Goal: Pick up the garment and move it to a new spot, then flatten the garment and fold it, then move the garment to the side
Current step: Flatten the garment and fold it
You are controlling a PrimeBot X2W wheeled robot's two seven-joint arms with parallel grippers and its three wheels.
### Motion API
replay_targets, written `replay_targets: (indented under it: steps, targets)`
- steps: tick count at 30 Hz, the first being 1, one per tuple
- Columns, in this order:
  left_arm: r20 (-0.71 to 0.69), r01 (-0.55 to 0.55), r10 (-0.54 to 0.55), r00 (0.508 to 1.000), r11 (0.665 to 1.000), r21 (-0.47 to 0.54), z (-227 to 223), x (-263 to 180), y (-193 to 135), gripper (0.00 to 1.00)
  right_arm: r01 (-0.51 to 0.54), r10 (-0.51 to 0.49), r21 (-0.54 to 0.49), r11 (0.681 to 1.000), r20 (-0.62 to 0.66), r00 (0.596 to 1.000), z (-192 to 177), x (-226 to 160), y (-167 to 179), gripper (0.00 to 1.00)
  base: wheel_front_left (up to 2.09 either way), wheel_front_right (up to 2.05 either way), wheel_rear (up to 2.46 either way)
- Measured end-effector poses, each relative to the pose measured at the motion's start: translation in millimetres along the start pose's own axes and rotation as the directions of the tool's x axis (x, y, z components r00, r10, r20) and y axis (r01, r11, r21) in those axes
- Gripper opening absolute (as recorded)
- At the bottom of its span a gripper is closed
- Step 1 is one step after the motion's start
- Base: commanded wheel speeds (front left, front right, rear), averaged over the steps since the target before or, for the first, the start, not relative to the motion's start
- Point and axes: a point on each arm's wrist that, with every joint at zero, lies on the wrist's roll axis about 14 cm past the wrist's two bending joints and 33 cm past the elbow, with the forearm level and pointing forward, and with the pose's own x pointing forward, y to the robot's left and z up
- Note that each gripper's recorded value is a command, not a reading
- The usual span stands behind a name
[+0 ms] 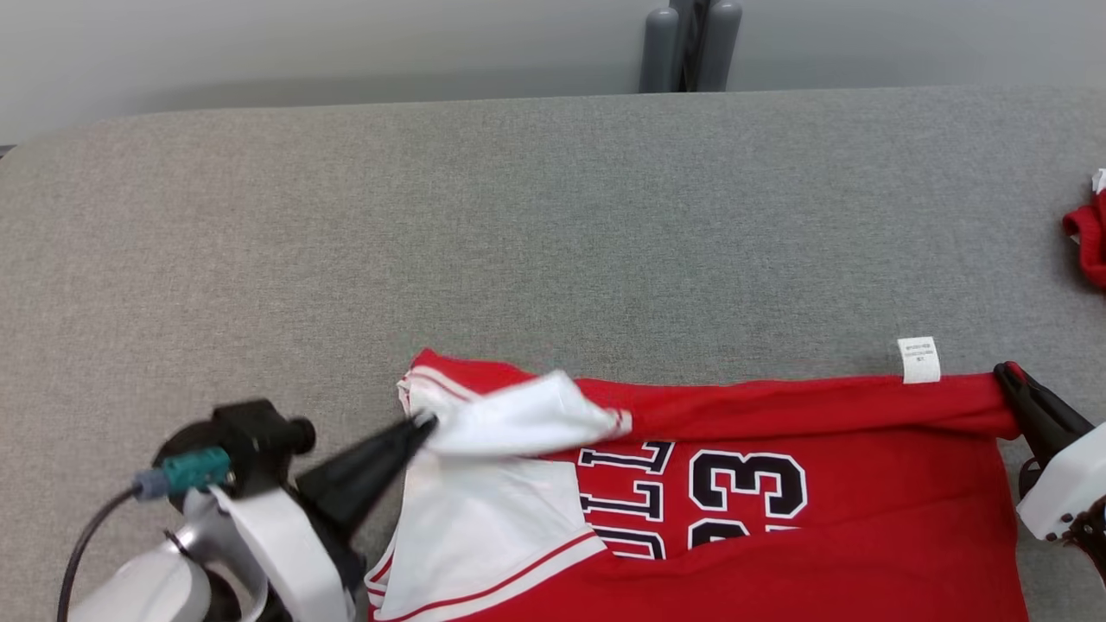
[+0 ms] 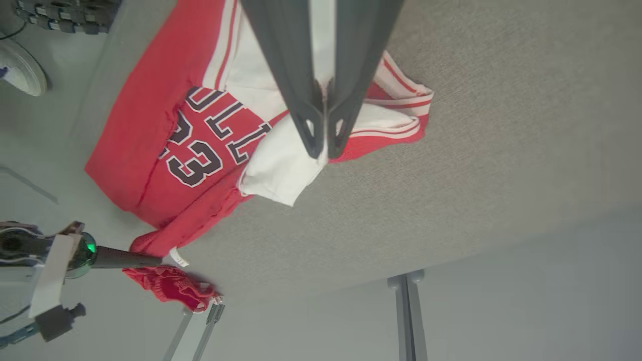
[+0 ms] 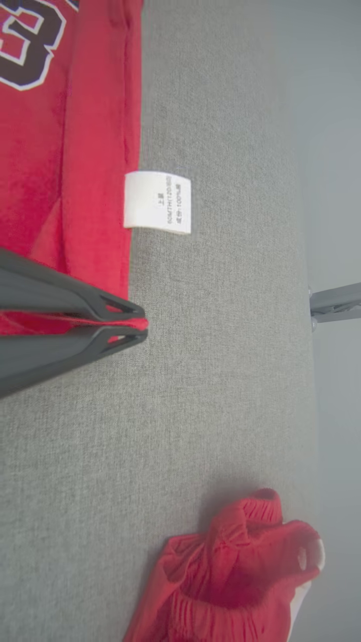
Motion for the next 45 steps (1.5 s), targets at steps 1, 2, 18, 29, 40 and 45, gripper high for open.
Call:
replay_targets:
  steps: [1, 2, 18, 29, 40, 45]
  targets:
    - [-0.018, 0.019, -0.019, 1.000, 1.000, -0.003, -3.8, -2.9, -5.7, 0.00, -0.003, 0.003, -0.001, 1.000, -0.003, 1.000, 0.9, -0.8, 0.3, 0.00, 0.00, 0.00, 0.00]
    - [-0.034, 0.027, -0.027, 0.999, 1.000, 0.003, -6.1, -6.2, -7.5, 0.00, -0.010, 0.010, -0.007, 1.000, 0.001, 1.000, 2.9, -1.4, 2.1, 0.00, 0.00, 0.00, 0.00]
    - [-0.185, 0.073, -0.078, 0.980, 0.997, -0.033, -36.2, -27.1, -23.6, 0.00, -0.074, 0.057, -0.202, 0.977, -0.086, 0.995, 0.9, -20.4, 0.2, 0.00, 0.00, 0.00, 0.00]
    - [-0.221, 0.100, -0.111, 0.969, 0.993, -0.059, -42.9, -29.4, -31.5, 0.00, -0.150, 0.096, -0.328, 0.933, -0.175, 0.980, -17.1, -33.0, 6.4, 0.00, 0.00, 0.00, 0.00]
    - [-0.296, 0.139, -0.167, 0.940, 0.984, -0.114, -58.3, -38.9, -46.4, 0.00, -0.137, 0.072, -0.317, 0.938, -0.207, 0.976, -23.3, -43.8, -1.8, 0.00, 0.00, 0.00, 0.00]
    - [-0.315, 0.147, -0.183, 0.932, 0.980, -0.134, -61.0, -42.9, -50.3, 0.00, -0.137, 0.072, -0.314, 0.939, -0.210, 0.975, -24.9, -45.5, -1.3, 0.00, 0.00, 0.00, 0.00]
